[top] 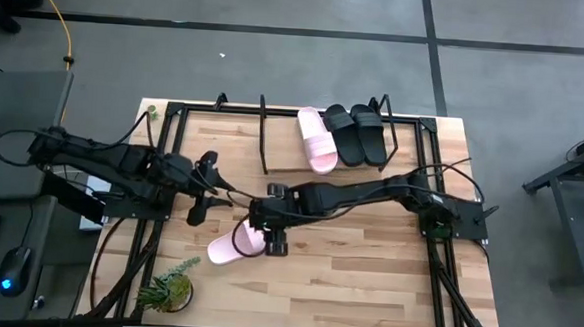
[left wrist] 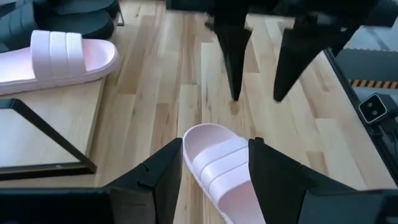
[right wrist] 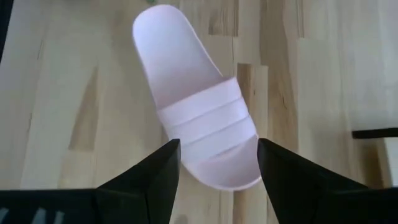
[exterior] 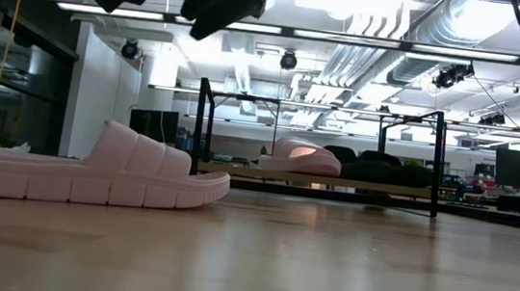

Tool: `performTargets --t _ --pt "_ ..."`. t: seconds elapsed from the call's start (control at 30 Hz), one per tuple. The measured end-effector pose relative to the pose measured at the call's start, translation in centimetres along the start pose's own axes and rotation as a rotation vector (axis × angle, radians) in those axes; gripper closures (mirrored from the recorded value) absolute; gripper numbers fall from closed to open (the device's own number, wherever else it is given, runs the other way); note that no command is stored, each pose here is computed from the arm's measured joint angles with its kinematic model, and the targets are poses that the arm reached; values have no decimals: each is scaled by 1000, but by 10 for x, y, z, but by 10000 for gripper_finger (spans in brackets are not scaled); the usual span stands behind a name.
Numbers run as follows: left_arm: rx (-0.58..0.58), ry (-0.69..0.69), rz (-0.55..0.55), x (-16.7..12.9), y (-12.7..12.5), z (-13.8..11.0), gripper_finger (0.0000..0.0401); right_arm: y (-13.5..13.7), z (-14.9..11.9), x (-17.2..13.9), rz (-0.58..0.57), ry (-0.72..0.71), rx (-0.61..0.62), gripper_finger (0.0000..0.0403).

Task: Pick and place slides into the shelf
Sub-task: Put the pink slide on the shelf

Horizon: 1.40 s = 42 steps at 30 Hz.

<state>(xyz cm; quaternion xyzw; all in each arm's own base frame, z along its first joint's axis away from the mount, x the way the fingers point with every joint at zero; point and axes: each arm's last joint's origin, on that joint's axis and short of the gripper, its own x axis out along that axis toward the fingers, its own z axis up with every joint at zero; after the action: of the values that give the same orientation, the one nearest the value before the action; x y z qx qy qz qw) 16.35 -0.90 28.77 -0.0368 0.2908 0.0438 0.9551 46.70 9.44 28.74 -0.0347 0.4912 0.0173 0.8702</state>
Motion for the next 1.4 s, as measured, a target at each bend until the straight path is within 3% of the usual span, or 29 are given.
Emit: performTargets --t 0.37,0.87,1.03,1.4 --pt "21 2 -4 -1 -5 -1 233 5 -3 39 -51 24 18 199" --pt "26 -2 49 -1 -3 -1 233 3 -29 61 -113 141 -13 199" --pt "28 -2 49 -1 -3 -1 233 -1 -25 40 -141 115 -22 199" --pt "28 -2 49 -1 -3 -1 233 -11 -13 -65 -141 -72 -46 199"
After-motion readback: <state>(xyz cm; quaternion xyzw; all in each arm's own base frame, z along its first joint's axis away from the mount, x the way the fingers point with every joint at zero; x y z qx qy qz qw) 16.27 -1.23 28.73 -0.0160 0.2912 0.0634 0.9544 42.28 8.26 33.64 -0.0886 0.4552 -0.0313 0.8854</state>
